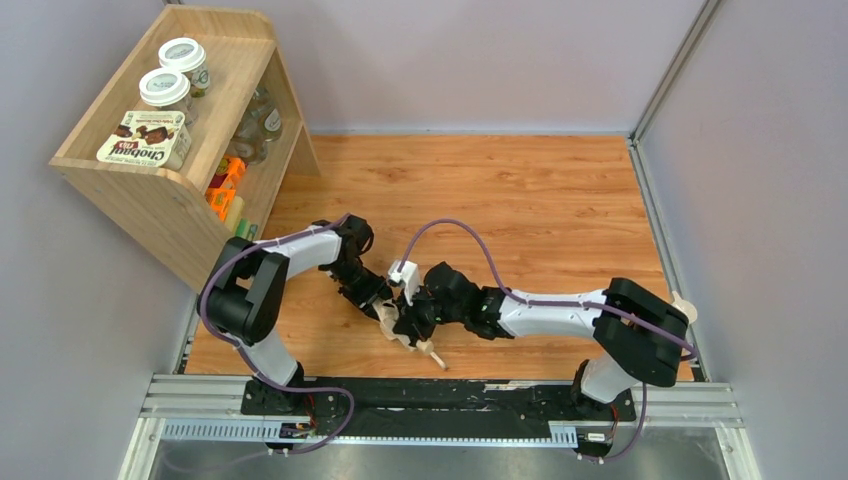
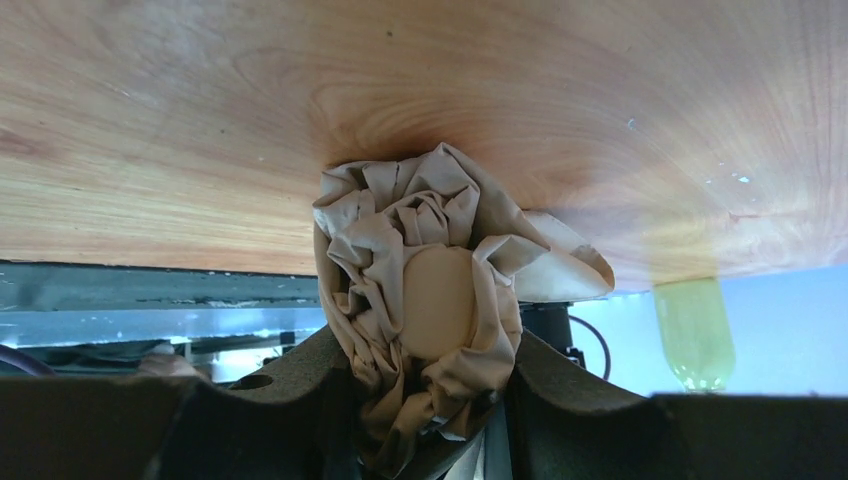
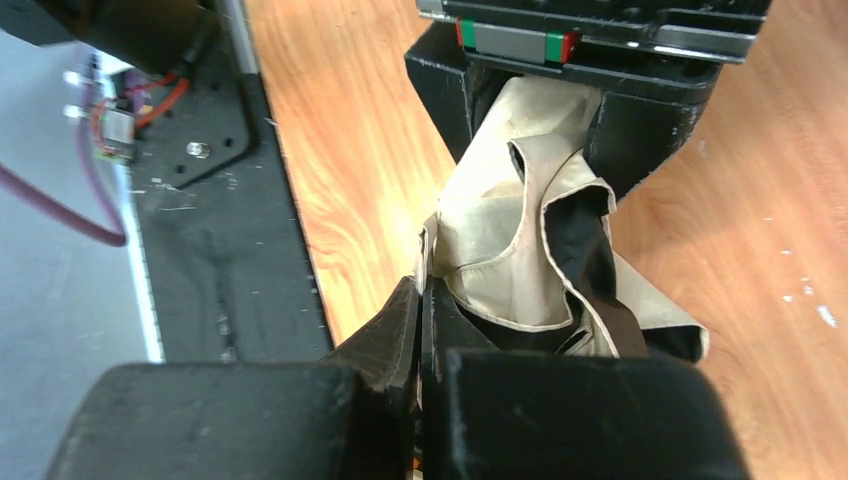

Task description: Put away the umbrella

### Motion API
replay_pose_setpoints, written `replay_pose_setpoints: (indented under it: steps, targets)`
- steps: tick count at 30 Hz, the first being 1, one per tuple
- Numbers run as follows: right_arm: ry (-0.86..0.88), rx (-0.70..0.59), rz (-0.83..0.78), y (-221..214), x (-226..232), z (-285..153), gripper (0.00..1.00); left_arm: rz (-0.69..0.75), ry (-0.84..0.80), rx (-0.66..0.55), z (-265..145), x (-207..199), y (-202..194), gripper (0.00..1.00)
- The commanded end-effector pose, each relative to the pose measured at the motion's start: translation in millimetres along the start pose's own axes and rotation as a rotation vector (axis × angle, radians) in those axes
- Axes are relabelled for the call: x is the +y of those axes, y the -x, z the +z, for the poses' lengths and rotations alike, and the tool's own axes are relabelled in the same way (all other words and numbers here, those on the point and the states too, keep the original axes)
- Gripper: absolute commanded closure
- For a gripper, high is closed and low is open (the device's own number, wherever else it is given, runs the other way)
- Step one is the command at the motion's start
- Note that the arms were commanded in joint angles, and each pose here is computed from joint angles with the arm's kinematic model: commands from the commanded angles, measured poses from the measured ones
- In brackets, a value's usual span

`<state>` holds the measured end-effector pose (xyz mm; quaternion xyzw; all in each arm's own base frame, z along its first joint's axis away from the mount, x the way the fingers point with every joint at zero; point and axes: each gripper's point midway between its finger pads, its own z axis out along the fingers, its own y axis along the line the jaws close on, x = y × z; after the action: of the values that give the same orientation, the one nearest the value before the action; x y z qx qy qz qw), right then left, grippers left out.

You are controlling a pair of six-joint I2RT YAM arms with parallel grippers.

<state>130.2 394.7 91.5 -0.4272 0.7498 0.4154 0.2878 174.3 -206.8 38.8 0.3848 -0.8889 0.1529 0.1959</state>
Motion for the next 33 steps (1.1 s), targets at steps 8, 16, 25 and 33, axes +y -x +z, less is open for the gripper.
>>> replay_pose_setpoints:
  steps: [8, 16, 25, 33]
  targets:
    - [-0.357, 0.056, -0.33, -7.5, -34.2, 9.5, 1.0, 0.095, 0.095, 0.014, -1.9, 16.2, 13.9, 1.0]
    - [-0.314, 0.215, -0.287, -62.9, -36.4, 19.5, 1.0, 0.126, 0.085, 0.024, -2.5, 14.6, 21.8, 1.0]
    - [-0.36, 0.221, -0.257, -65.6, -41.1, 8.8, 0.96, 0.149, 0.087, 0.04, -1.4, 14.2, 24.7, 1.0]
    - [-0.335, 0.016, -0.175, -9.8, -32.6, -14.7, 1.0, 0.157, 0.086, 0.045, 0.1, 17.1, 24.2, 1.0]
